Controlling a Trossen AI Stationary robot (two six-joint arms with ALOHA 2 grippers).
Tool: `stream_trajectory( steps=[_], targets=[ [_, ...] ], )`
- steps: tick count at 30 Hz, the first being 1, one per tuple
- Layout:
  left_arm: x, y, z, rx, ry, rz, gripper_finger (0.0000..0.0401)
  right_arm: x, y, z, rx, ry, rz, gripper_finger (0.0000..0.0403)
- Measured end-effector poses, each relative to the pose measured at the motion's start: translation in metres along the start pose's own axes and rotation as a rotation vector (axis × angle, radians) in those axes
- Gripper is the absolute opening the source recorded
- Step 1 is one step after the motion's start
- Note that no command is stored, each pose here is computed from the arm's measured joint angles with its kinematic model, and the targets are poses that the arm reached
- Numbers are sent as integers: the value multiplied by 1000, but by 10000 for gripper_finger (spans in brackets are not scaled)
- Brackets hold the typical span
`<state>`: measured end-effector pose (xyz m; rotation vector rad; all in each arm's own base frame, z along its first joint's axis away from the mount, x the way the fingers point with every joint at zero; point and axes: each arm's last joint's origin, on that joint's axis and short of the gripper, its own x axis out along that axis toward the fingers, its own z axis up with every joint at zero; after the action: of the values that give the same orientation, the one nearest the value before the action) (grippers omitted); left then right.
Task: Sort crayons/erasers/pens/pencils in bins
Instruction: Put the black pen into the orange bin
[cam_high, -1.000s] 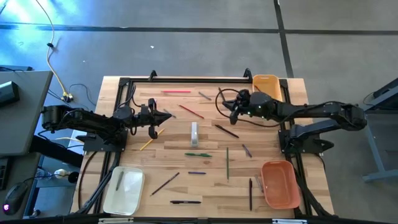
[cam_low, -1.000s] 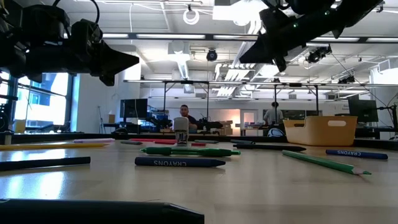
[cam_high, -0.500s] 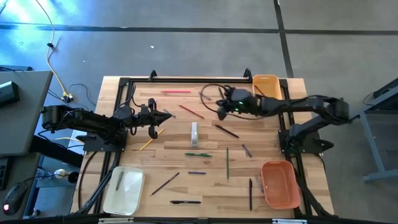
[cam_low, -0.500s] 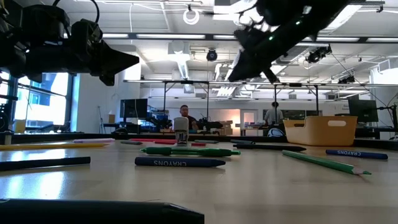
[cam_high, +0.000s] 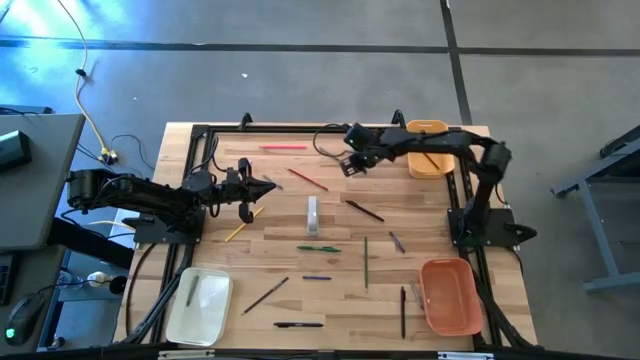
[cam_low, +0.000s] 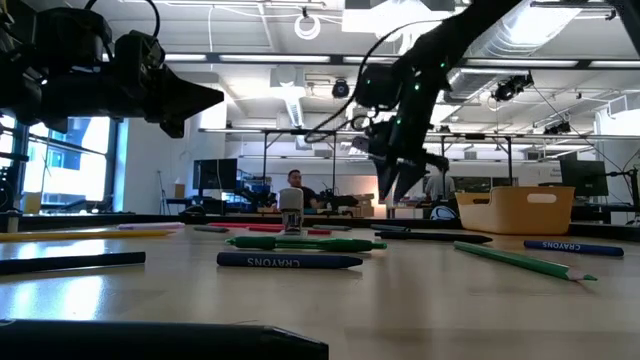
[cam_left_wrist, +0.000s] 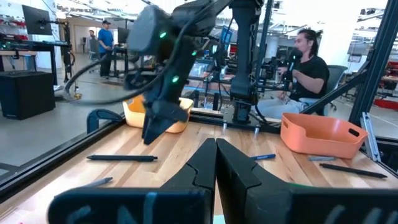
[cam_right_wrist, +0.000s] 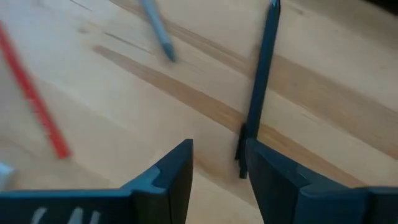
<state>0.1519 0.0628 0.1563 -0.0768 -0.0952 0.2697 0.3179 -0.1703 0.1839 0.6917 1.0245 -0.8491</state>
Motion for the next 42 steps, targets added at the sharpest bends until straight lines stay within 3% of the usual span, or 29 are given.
stream_trajectory(
  steps=[11,22,26,35,42],
  targets=[
    [0,0,0,-1,1,0,0,33,-27,12,105,89,-22,140],
    [0,0,0,-2,1,-1,0,54,-28,11,103,115,-40,137],
    [0,0,0,-1,1,-1,0,56,-29,10,107,119,-46,114],
    [0,0,0,-1,1,-1,0,56,-30,9,92,135,-48,16],
    [0,0,0,-1,1,-1,0,46,-30,9,93,128,-26,26]
  ],
)
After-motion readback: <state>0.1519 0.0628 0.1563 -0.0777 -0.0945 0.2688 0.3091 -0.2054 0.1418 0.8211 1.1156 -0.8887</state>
